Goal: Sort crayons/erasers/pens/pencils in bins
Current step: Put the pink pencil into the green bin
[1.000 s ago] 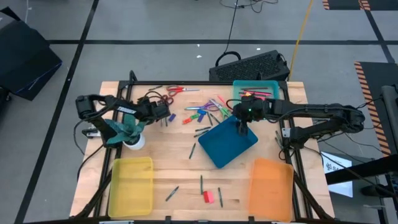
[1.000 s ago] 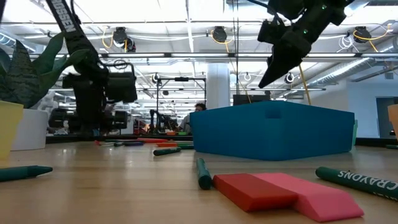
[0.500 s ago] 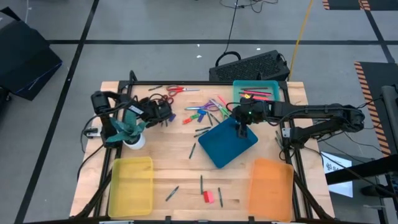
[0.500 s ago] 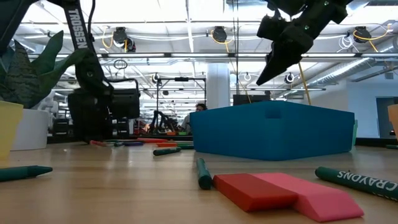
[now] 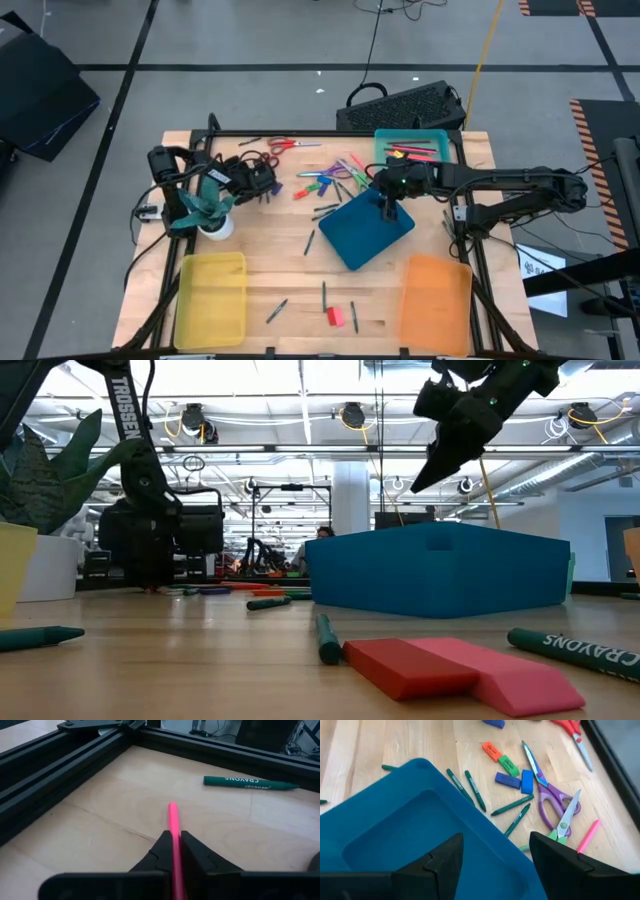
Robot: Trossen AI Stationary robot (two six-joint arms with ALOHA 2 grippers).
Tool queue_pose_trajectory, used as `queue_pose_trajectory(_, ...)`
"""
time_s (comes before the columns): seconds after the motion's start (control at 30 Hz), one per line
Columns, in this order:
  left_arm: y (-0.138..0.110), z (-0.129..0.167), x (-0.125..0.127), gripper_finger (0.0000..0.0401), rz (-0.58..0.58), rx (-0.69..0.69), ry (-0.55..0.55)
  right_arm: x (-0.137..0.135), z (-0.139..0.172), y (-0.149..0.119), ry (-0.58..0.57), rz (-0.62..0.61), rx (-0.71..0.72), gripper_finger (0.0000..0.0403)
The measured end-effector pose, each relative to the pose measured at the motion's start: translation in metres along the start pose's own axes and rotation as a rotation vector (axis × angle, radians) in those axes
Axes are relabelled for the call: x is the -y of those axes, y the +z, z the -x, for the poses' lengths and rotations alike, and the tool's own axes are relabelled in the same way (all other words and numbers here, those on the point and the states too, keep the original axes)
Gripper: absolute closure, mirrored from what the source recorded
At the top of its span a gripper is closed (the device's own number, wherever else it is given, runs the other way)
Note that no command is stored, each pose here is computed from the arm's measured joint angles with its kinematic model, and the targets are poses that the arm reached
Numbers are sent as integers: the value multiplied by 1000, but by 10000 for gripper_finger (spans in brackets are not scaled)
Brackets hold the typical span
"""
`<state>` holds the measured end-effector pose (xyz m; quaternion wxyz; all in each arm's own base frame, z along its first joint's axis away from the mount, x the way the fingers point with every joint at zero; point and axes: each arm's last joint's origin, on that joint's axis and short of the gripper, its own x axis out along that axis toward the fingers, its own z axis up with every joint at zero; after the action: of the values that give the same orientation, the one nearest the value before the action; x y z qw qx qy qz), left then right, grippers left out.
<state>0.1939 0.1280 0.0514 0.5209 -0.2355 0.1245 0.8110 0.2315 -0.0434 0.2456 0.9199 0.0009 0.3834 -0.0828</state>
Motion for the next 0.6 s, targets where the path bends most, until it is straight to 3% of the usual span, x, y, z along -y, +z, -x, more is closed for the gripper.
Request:
queue_pose_trajectory(0.27, 15, 13, 3, 384, 15, -92, -66, -17, 29, 5, -1, -2, 117, 181)
queue_pose_trajectory(0.37, 29, 26, 9, 389, 41, -185, -162, -24, 37, 6, -10, -28, 147, 181)
queue_pose_trajectory(0.6, 57, 50, 20, 376, 35, -237, -387, -41, 33, 8, 46, -11, 165, 181)
